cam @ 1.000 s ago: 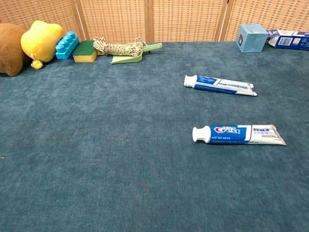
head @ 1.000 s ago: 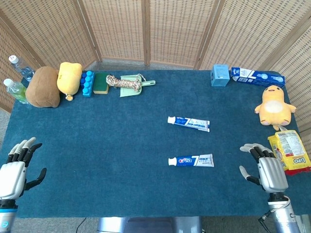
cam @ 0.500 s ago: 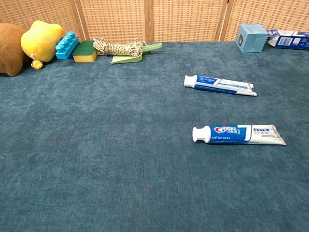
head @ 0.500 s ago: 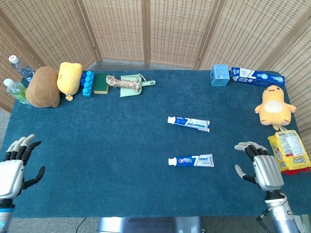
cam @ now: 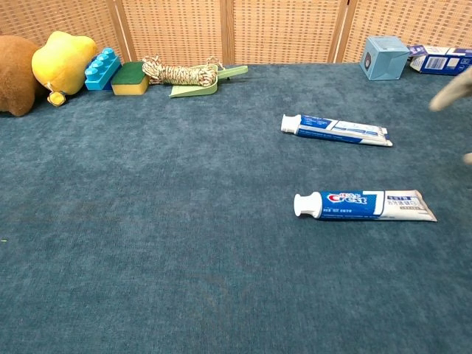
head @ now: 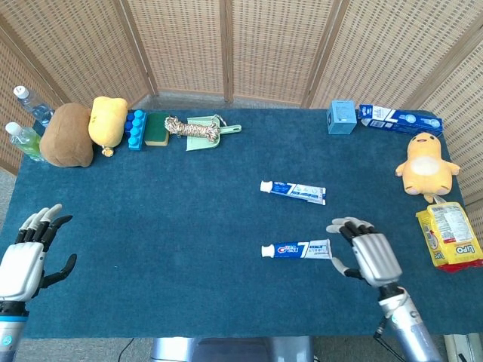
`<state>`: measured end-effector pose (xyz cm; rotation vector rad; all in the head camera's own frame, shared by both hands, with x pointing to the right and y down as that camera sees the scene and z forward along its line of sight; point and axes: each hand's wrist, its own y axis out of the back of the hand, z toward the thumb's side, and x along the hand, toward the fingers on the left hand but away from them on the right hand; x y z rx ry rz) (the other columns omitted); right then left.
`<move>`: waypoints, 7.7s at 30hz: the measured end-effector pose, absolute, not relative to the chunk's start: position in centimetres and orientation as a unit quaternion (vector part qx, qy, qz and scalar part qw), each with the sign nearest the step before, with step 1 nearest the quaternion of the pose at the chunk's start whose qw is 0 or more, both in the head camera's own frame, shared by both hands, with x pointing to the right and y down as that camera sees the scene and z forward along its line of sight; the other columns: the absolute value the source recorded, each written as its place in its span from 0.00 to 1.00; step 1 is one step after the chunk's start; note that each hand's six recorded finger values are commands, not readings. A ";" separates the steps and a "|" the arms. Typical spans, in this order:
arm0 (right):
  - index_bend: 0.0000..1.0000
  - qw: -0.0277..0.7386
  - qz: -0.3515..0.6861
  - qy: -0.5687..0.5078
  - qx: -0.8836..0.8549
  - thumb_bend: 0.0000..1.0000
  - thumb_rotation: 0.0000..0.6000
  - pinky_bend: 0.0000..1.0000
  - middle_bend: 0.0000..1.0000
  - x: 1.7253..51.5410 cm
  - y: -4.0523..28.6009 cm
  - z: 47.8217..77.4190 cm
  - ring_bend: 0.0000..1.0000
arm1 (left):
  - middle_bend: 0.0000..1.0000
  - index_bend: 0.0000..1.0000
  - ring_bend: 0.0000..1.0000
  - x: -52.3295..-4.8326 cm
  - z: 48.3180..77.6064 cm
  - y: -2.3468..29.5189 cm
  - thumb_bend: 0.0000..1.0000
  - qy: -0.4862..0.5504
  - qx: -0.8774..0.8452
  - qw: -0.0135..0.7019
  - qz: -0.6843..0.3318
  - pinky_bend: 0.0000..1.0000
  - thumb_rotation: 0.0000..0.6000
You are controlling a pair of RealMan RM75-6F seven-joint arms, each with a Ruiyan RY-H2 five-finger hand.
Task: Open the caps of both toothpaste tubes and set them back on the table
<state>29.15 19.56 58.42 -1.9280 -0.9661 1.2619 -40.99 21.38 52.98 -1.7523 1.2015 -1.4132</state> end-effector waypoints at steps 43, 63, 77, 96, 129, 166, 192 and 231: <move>0.33 0.291 0.576 -0.260 -0.718 0.23 1.00 0.23 0.22 25.6 20.1 68.6 0.07 | 0.03 0.15 0.00 -40.2 52.9 19.7 0.34 0.432 -0.671 0.301 -0.522 0.07 1.00; 0.41 0.279 0.583 -0.251 -0.721 0.25 1.00 0.23 0.22 25.1 19.8 69.5 0.07 | 0.02 0.14 0.00 -40.6 52.9 20.0 0.34 0.435 -0.668 0.298 -0.525 0.07 1.00; 0.68 0.258 0.564 -0.265 -0.739 0.47 1.00 0.42 0.41 23.3 18.4 69.2 0.27 | 0.02 0.14 0.00 -41.2 52.4 20.2 0.34 0.445 -0.662 0.297 -0.525 0.07 1.00; 0.86 0.214 0.527 -0.282 -0.773 0.62 1.00 0.76 0.62 23.1 18.0 69.2 0.55 | 0.02 0.14 0.00 -41.8 51.5 20.9 0.33 0.457 -0.661 0.292 -0.518 0.07 1.00; 0.90 -0.098 0.384 -0.407 -0.823 0.64 1.00 0.87 0.75 27.3 16.8 66.9 0.75 | 0.09 0.18 0.06 -37.1 54.0 18.5 0.34 0.398 -0.718 0.287 -0.494 0.22 1.00; 0.90 -0.221 0.276 -0.362 -0.863 0.64 1.00 0.87 0.75 20.6 17.9 63.0 0.75 | 0.11 0.27 0.08 -18.5 58.7 15.3 0.32 0.290 -0.829 0.329 -0.348 0.23 1.00; 0.89 -0.256 0.281 -0.365 -0.850 0.64 1.00 0.87 0.74 18.0 17.0 64.2 0.75 | 0.09 0.23 0.04 -16.7 59.4 16.4 0.32 0.277 -0.839 0.330 -0.333 0.23 1.00; 0.89 -0.304 0.252 -0.363 -0.844 0.64 1.00 0.87 0.74 18.3 17.0 62.9 0.75 | 0.14 0.34 0.06 -15.8 58.6 15.7 0.32 0.303 -0.836 0.336 -0.311 0.25 1.00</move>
